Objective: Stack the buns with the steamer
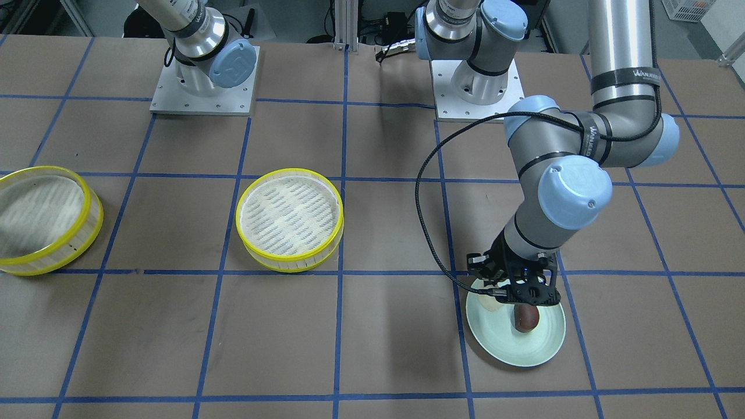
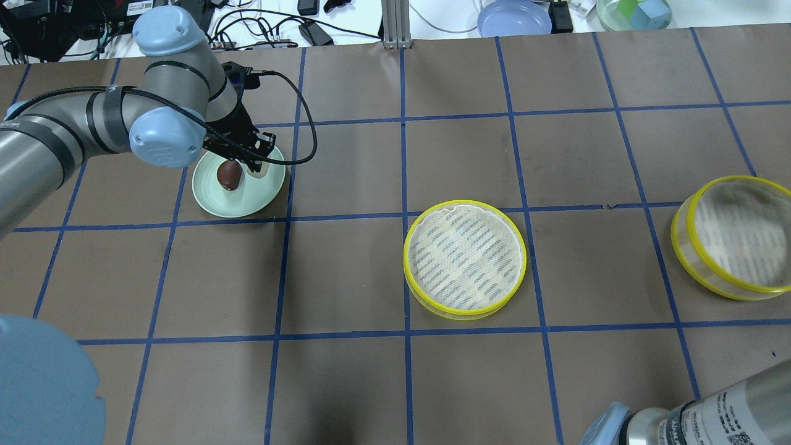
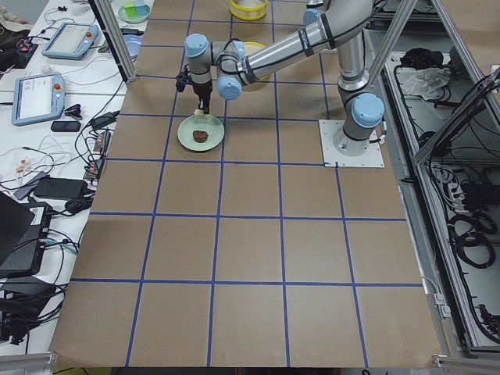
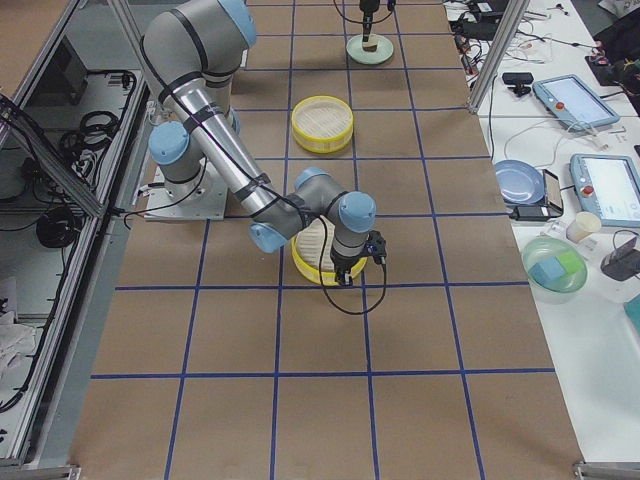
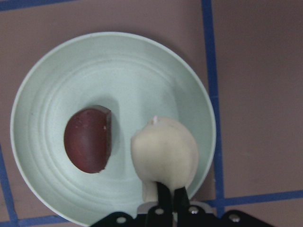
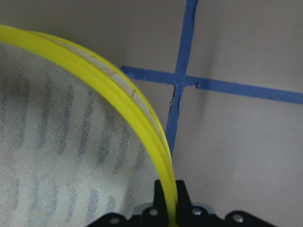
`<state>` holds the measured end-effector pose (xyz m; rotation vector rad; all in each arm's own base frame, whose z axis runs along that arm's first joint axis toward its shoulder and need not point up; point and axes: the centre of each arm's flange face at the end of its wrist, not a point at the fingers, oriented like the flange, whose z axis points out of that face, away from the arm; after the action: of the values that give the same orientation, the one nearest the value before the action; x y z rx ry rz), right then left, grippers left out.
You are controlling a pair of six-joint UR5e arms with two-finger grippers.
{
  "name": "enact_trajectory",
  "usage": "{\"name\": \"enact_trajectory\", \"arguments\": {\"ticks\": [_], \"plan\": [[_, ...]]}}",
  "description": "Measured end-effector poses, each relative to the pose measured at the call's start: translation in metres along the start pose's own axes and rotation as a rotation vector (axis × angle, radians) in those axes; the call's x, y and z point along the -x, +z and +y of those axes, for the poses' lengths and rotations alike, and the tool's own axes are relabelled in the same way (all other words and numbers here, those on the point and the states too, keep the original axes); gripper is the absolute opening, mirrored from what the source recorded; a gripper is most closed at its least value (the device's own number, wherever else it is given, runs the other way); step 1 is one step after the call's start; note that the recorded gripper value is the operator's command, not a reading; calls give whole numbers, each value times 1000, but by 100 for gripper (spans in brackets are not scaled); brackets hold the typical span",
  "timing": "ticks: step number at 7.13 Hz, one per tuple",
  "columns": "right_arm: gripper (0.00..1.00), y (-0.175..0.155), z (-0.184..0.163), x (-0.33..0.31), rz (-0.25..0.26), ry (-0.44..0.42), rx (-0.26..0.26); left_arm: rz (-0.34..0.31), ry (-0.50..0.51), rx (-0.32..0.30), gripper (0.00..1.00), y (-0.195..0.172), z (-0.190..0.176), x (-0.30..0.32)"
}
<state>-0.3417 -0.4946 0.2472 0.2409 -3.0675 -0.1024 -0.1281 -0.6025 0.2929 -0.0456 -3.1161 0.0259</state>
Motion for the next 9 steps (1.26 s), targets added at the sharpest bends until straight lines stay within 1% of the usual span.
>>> {"name": "enact_trajectory", "arguments": {"ticks": [1,2,3,4,5,6,7,9], "plan": [[0,-27,0,1,-3,8,-8,38,-52,-9,0,-17,17,-51],[0,-52,0,9,-15,17,-24,94,-105,-6,0,-28,39,-111],[0,-75,-3,25,-26,15,-42,147,-151,16,0,-32,65,-168],[0,-97,-9,49,-32,1,-45,183,-184,54,0,-28,90,-212],[0,-117,-14,78,-41,-1,-36,214,-206,106,0,-18,109,-243],[0,-132,-17,104,-51,23,-24,231,-221,159,0,-4,123,-261],[0,-141,-19,122,-57,42,-14,227,-228,204,0,13,135,-268],[0,-142,-20,135,-69,59,0,201,-234,258,0,39,150,-268]]}}
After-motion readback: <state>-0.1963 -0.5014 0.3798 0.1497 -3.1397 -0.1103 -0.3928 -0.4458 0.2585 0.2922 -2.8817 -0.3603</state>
